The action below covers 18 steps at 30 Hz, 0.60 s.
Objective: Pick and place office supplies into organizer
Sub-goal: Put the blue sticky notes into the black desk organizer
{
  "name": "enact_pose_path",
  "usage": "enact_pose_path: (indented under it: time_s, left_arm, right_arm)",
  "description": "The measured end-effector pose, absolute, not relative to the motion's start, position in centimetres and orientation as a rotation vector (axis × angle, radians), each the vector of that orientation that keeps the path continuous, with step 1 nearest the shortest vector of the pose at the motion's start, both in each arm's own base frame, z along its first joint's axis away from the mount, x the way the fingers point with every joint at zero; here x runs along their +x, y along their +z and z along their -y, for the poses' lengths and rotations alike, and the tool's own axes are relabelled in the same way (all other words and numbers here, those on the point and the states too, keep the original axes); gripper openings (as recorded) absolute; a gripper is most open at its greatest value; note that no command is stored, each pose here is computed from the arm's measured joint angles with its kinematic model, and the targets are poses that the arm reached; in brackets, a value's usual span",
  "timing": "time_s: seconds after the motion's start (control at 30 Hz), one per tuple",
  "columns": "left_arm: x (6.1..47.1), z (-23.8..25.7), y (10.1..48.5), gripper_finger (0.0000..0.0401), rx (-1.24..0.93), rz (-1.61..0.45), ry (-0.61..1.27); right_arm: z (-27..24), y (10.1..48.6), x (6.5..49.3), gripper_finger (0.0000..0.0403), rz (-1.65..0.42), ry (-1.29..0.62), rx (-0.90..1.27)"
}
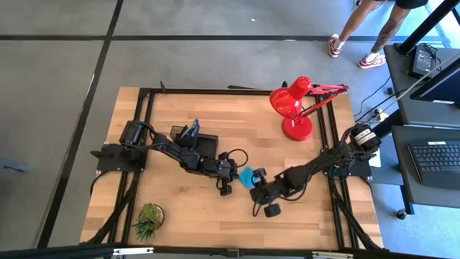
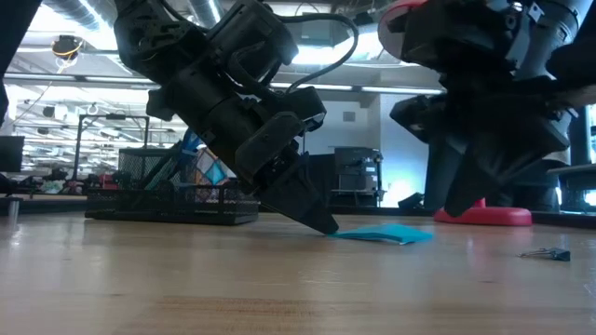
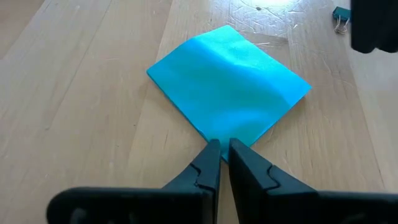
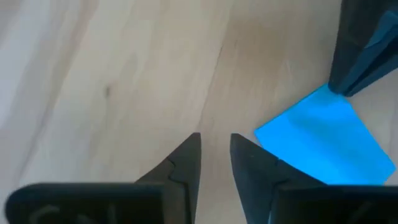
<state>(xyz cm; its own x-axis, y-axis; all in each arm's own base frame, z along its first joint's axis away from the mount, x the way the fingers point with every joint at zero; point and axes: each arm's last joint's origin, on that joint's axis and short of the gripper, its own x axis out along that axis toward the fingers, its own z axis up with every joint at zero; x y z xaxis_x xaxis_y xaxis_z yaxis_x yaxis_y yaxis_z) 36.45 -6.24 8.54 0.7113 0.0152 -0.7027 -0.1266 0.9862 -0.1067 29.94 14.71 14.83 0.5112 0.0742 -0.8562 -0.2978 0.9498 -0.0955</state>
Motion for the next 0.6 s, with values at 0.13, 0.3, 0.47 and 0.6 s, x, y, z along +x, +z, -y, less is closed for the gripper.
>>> enact_pose_path:
  time_s: [0.13, 0.3, 0.47, 0.6]
  left_arm:
    - [36.45, 6.24, 8.54, 0.0024, -0.151, -0.776, 0.079]
    - [36.45, 6.24, 8.54, 0.0024, -0.152, -0.773, 0.078]
    - [36.46, 6.25, 8.54, 0.0025, -0.151, -0.77, 0.079]
    - [36.49, 6.24, 8.53, 0.0026, -0.15, -0.765, 0.083]
  right_arm:
    - [-14.81, 14.95, 30.13, 0.0091, -0.993, 0.205, -0.184]
    - [-14.76, 14.94, 30.14, 0.0091, -0.99, 0.218, -0.219]
    - [-14.46, 15.0, 30.3, 0.0091, -0.969, 0.138, -0.241]
    - [-14.23, 14.98, 30.28, 0.0095, -0.965, 0.099, -0.298]
